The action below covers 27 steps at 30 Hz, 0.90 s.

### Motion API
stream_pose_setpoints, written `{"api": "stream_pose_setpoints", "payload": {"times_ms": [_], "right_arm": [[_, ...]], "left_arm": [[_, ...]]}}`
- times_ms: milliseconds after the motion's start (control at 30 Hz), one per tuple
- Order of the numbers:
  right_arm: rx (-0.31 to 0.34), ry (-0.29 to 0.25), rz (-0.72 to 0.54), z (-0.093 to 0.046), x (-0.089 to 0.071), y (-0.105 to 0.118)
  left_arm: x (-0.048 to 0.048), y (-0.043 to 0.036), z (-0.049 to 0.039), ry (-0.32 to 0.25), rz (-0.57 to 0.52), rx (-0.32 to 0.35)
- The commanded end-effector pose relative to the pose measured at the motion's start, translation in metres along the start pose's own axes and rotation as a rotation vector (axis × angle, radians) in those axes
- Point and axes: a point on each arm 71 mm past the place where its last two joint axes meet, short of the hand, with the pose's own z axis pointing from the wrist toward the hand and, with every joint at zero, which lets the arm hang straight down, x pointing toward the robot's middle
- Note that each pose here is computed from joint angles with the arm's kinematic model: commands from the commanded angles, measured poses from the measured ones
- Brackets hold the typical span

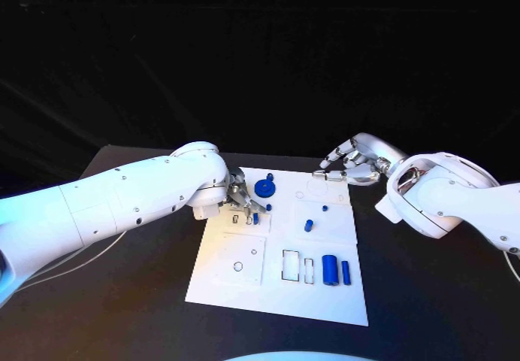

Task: Assemble the parts on the task board

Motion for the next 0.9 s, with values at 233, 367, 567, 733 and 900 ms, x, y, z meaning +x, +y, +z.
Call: {"api": "stream_pose_setpoints", "payload": {"times_ms": [233, 367, 567, 733, 900], "right_arm": [[-0.008, -0.001, -0.011, 0.001, 0.001, 0.0015], [-0.007, -0.001, -0.012, 0.0011, 0.001, 0.0013], [-0.005, 0.002, -0.012, 0.0014, 0.0012, 0.0011], [-0.004, 0.004, -0.013, 0.0019, 0.0015, 0.001], [-0.002, 0.005, -0.014, 0.0023, 0.0016, 0.0004]], "left_arm": [[0.0045, -0.0056, 0.0002, 0.037, 0.017, 0.017], [0.005, -0.0065, 0.0007, 0.04, 0.02, 0.018], [0.0052, -0.0066, 0.0014, 0.042, 0.029, 0.014], [0.0058, -0.0073, 0.0015, 0.045, 0.034, 0.015], [0.0065, -0.0079, 0.0014, 0.049, 0.037, 0.014]]}}
